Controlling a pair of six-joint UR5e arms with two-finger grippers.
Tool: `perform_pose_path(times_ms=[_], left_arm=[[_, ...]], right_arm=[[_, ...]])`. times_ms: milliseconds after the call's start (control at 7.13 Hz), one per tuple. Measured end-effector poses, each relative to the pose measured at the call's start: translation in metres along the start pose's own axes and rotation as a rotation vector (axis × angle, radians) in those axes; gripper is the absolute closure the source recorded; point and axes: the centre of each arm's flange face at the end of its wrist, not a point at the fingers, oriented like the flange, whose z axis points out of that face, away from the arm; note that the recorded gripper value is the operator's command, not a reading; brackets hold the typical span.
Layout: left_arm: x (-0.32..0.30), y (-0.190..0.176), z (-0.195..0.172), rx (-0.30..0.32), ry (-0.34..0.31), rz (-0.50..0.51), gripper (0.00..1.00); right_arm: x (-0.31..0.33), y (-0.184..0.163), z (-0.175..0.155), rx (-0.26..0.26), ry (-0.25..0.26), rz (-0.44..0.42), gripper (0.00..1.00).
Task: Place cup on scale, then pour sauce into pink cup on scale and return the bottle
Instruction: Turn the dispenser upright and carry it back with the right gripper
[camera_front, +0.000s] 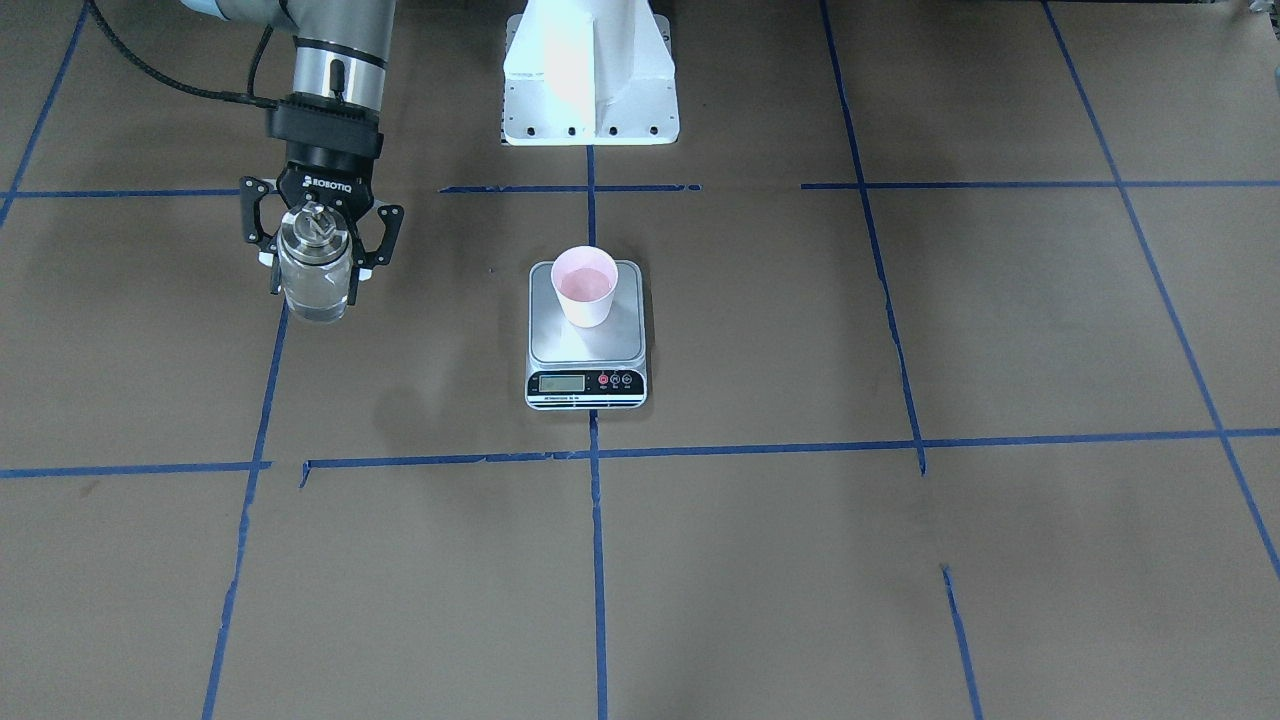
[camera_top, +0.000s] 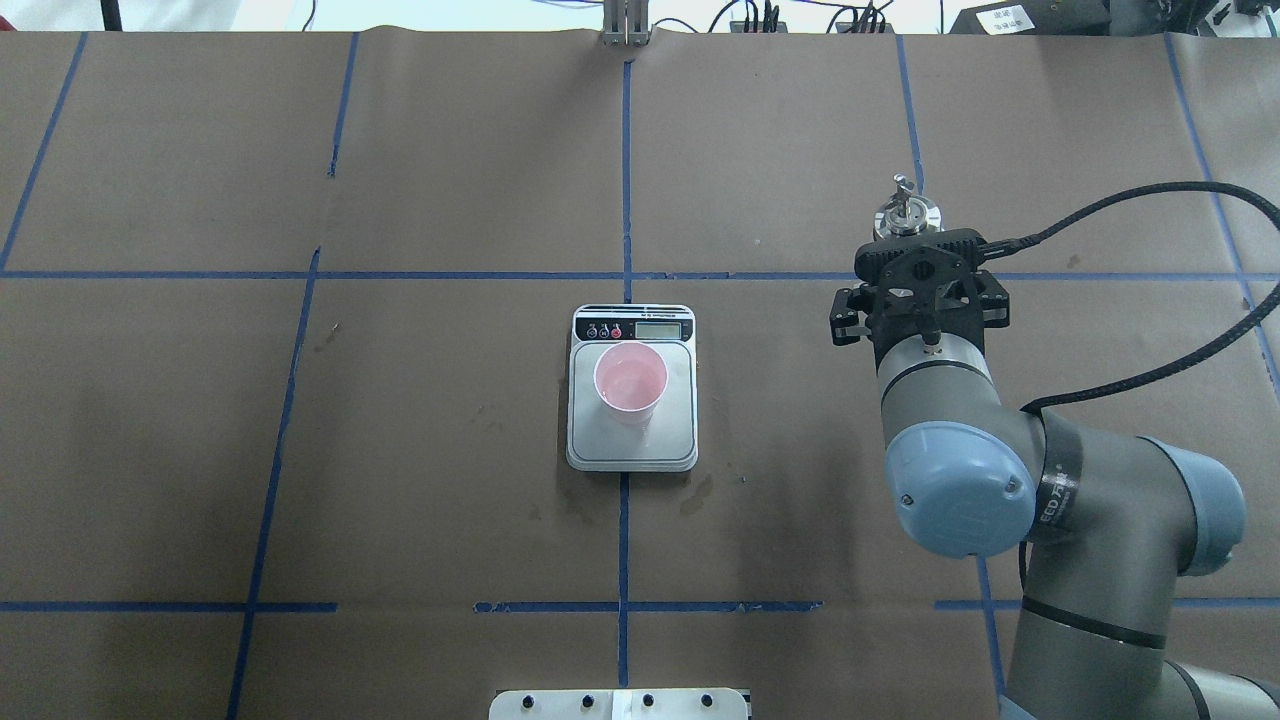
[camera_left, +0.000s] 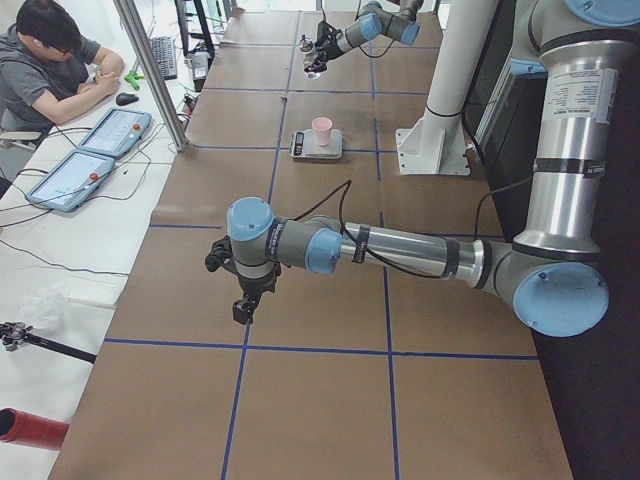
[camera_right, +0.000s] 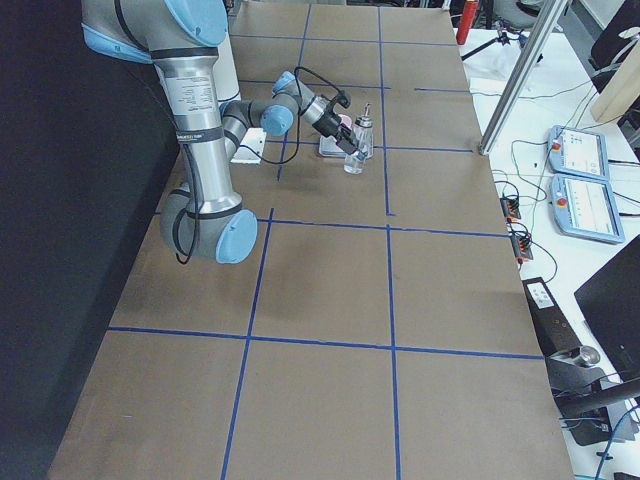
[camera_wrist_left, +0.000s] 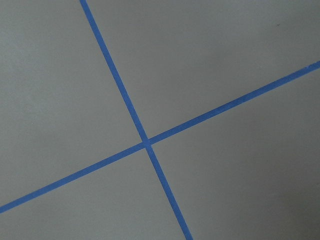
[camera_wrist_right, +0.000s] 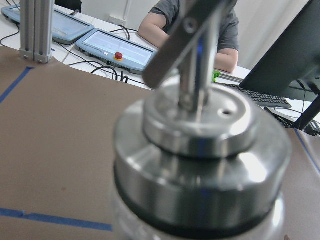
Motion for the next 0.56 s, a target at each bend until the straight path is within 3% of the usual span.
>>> perform_pose_path(times_ms=[280,421,561], left_arm=[[0.000,-0.001,-0.001,0.003,-0.001,0.001,0.00],[0.001,-0.001,-0.002,0.005,-0.002,0.003,0.00],[0.002,-0.002,-0.004,0.008,-0.003,0.005,0.00]], right_arm=[[0.020,0.017,0.011,-0.008,0.024,0.067,1.00],[0.036,0.030,0.018,-0.001,0.003,0.120,1.00],[0.060,0.048,0.027,0.016,-0.052,0.178,1.00]])
